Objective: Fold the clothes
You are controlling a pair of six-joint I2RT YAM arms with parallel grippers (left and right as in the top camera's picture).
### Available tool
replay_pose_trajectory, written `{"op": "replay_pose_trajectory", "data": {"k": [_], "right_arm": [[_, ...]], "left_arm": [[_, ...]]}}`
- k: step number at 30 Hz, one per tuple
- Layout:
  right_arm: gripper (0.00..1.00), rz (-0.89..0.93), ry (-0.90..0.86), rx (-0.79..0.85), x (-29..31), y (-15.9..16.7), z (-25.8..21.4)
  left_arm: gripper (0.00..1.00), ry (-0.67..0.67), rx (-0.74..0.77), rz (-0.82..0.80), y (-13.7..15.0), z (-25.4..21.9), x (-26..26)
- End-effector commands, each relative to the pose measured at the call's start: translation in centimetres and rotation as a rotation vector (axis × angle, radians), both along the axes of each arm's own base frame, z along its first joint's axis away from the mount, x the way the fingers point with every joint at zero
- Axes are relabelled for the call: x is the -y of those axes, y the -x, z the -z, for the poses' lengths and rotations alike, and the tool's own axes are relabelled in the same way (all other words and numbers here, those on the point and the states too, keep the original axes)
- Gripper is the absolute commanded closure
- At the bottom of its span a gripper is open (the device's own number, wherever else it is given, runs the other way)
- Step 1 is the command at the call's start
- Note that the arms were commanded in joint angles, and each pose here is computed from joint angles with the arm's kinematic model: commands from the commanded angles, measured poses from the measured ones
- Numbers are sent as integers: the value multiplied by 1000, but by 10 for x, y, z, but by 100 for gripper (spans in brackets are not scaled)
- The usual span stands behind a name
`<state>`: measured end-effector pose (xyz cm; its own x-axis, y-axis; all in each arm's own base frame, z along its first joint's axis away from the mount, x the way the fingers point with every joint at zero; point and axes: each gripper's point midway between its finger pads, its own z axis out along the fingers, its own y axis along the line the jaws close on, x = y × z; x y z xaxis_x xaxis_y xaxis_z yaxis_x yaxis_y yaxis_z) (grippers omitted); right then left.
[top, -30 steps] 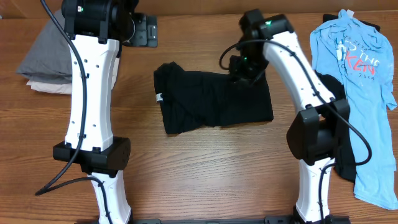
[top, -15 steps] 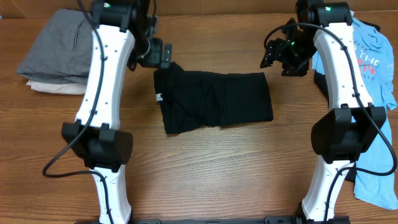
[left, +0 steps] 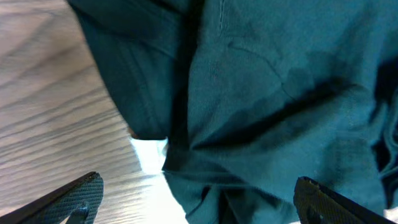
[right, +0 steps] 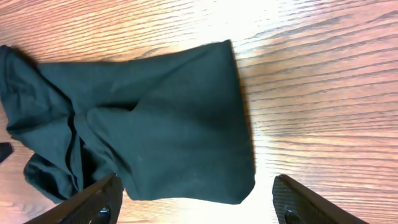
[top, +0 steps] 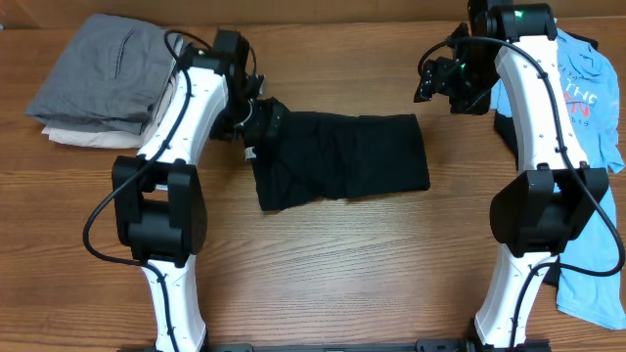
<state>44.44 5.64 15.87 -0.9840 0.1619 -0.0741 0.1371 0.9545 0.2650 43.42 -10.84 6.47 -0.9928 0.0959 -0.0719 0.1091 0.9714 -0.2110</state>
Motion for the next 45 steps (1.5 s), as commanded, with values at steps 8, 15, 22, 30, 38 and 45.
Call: {"op": "replay_pose_trajectory", "data": {"k": [8, 15, 22, 30, 38, 45], "right_arm": [[20, 2, 18, 97, 5, -10, -22], [27, 4, 17, 96, 5, -10, -22], [48, 10, 16, 82, 4, -8, -21], [96, -5, -39, 21, -8, 3, -6], [96, -73, -174, -47, -51, 15, 33], [96, -118, -344, -99, -89, 32, 70]], "left_arm": [[0, 45, -51, 1, 23, 56, 0], [18, 47, -48, -49, 25, 73, -1], [96, 46, -35, -48, 22, 73, -1], [96, 42, -66, -102, 16, 46, -22], [96, 22, -73, -55, 11, -13, -37], [96, -41, -50, -47, 8, -47, -45]]}}
